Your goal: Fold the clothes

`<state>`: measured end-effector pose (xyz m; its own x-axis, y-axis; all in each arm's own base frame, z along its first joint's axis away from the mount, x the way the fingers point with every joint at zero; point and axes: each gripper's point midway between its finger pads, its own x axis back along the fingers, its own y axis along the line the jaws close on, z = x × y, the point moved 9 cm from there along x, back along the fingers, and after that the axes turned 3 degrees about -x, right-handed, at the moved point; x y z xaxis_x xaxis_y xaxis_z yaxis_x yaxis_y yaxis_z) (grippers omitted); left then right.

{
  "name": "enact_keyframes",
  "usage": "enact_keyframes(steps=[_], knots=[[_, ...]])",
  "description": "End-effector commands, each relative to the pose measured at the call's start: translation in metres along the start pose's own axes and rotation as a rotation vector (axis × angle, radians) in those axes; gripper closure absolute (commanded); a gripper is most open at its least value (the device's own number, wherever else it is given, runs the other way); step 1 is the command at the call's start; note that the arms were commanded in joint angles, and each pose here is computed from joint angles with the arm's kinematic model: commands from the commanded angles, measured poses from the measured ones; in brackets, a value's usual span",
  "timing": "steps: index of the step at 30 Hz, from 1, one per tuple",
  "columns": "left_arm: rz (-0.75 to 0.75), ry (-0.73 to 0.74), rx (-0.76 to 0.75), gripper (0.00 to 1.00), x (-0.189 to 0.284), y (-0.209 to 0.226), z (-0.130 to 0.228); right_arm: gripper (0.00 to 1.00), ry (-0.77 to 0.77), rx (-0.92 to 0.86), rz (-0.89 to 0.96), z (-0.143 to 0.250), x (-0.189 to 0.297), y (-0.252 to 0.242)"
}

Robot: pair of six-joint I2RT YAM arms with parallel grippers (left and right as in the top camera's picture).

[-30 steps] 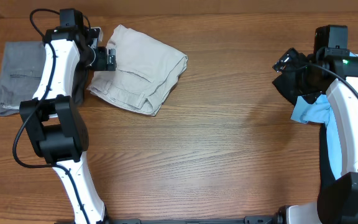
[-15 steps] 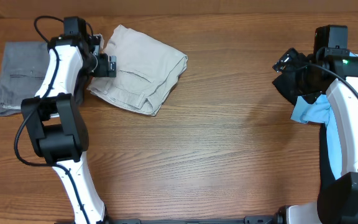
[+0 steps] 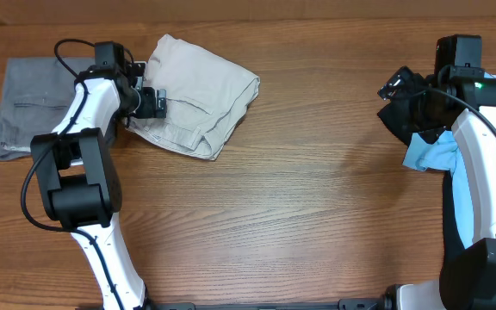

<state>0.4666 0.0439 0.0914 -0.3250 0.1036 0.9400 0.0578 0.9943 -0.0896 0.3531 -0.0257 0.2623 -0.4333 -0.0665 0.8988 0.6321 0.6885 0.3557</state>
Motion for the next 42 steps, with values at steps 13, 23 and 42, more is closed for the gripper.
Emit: enact_keyframes(steps=[13,23,42], knots=[[0.009,0.087,0.005,0.76,-0.021,0.002,0.024,0.0,-0.014,0.003,0.002,-0.002,0.001,0.0],[0.003,0.053,0.023,0.96,0.024,0.001,-0.014,0.0,-0.014,0.003,0.002,-0.002,0.001,0.0],[-0.151,-0.078,-0.012,0.96,0.159,0.007,-0.071,0.0,-0.014,0.003,0.002,-0.002,0.001,0.0]])
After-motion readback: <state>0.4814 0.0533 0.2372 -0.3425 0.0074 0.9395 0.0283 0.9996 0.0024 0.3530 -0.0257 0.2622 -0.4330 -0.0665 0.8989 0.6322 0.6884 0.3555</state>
